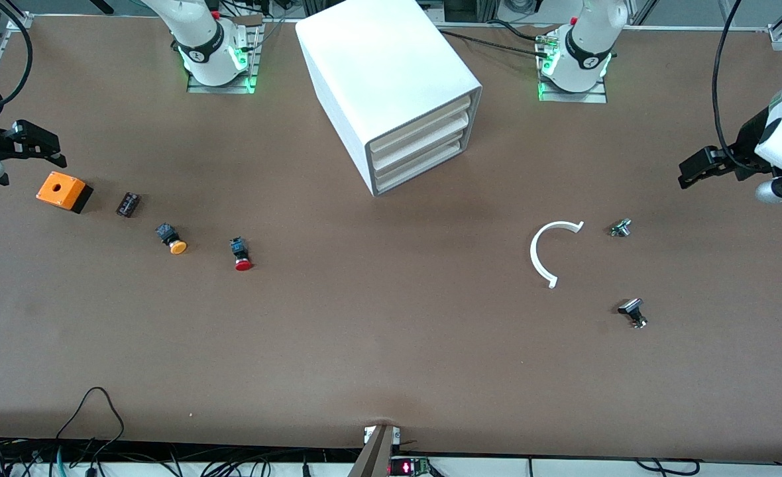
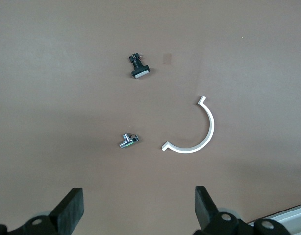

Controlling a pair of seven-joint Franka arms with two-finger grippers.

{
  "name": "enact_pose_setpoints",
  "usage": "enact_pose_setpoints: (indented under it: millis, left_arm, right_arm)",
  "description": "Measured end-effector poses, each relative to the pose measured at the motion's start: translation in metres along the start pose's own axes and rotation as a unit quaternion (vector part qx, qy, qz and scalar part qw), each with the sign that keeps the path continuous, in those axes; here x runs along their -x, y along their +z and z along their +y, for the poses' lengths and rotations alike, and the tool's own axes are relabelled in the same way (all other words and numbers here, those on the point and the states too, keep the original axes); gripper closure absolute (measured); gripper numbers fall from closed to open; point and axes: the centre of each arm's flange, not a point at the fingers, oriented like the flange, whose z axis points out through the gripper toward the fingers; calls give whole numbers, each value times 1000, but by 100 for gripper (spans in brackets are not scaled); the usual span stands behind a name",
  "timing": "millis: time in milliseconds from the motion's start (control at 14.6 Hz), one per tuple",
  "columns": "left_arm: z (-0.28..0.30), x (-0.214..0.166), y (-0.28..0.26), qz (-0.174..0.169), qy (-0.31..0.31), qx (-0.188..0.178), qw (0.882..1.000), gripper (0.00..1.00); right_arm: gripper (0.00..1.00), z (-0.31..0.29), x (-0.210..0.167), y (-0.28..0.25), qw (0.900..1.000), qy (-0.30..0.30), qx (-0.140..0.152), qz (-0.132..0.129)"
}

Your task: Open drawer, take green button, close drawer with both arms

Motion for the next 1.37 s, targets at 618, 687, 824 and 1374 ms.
enact_pose_setpoints:
  millis: [618, 687, 824, 1374]
  left_arm:
    - [2, -1, -1, 5, 3, 1, 1000, 0]
    - [2, -1, 0, 4, 3, 1, 1000, 0]
    - [3, -2, 0, 4, 3, 1, 1000, 0]
    - [8, -4, 3, 3, 8, 2, 1000, 0]
  right_arm:
    - [0, 0, 0, 0, 1000, 0, 0, 0]
    - [0, 0, 0, 0, 1000, 1, 0, 0]
    - [0, 0, 0, 1, 1000, 1, 0, 0]
    - [0, 3, -30, 56, 999, -3, -21, -33]
